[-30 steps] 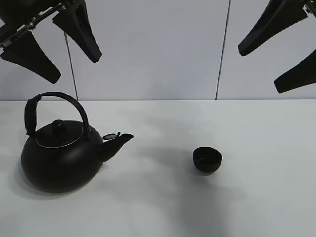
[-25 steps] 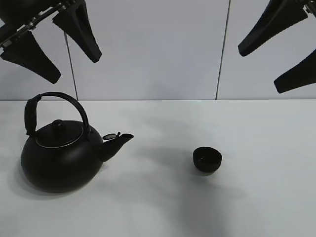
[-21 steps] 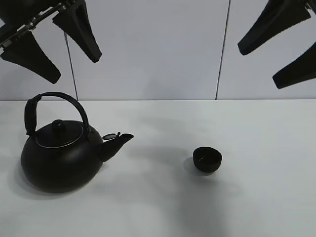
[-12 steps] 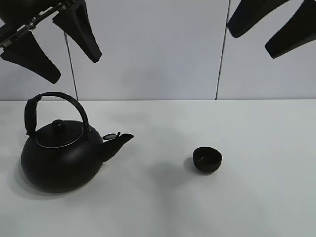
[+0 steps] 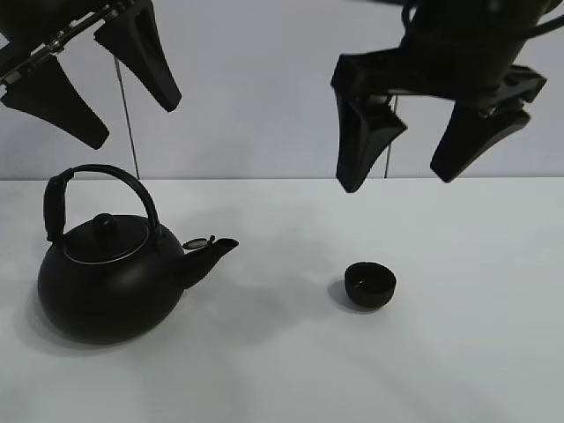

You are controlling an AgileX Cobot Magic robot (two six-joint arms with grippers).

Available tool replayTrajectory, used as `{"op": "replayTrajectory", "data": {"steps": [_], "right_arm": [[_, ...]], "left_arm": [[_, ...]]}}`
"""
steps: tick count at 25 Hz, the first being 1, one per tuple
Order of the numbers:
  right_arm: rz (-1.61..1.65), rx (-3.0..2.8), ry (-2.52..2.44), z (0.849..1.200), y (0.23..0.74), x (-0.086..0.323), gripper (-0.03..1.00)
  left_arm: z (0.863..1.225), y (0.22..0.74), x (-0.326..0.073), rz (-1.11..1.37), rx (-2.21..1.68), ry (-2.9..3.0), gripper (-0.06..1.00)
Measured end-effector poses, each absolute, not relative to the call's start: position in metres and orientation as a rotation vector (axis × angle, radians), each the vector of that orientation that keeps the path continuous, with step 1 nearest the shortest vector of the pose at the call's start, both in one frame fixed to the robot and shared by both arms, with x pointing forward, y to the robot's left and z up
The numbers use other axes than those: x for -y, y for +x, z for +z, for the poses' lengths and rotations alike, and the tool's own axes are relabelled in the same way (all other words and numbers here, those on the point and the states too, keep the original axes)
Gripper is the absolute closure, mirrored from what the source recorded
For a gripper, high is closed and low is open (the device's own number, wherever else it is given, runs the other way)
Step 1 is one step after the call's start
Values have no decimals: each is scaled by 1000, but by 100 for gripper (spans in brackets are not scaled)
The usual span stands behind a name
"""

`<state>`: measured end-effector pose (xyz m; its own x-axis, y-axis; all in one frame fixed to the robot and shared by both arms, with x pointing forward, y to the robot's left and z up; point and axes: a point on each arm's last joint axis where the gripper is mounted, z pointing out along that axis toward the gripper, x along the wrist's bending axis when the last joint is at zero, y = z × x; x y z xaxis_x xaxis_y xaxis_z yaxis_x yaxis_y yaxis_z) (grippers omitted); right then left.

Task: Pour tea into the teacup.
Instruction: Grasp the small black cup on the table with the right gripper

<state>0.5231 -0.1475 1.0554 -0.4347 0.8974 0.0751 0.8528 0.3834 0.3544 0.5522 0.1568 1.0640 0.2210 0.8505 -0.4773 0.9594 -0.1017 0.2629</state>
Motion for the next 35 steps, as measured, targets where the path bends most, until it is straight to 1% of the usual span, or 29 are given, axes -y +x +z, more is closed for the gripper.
{"op": "replayTrajectory", "data": {"steps": [6, 9, 19, 30, 35], "right_arm": [[409, -2516, 1690, 1012, 543, 138, 32], [389, -2473, 1753, 997, 551, 136, 32], [319, -2359, 1913, 968, 564, 133, 32], [212, -2349, 1978, 951, 593, 119, 32], [167, -2343, 2031, 940, 597, 124, 32]], "left_arm": [[1064, 552, -157, -278, -1663, 1986, 41], [1064, 552, -157, -278, -1663, 1986, 41], [1064, 552, -157, -277, -1663, 1985, 41], [1065, 556, -157, -236, -1657, 1953, 41], [1065, 557, -157, -232, -1656, 1950, 41]]}}
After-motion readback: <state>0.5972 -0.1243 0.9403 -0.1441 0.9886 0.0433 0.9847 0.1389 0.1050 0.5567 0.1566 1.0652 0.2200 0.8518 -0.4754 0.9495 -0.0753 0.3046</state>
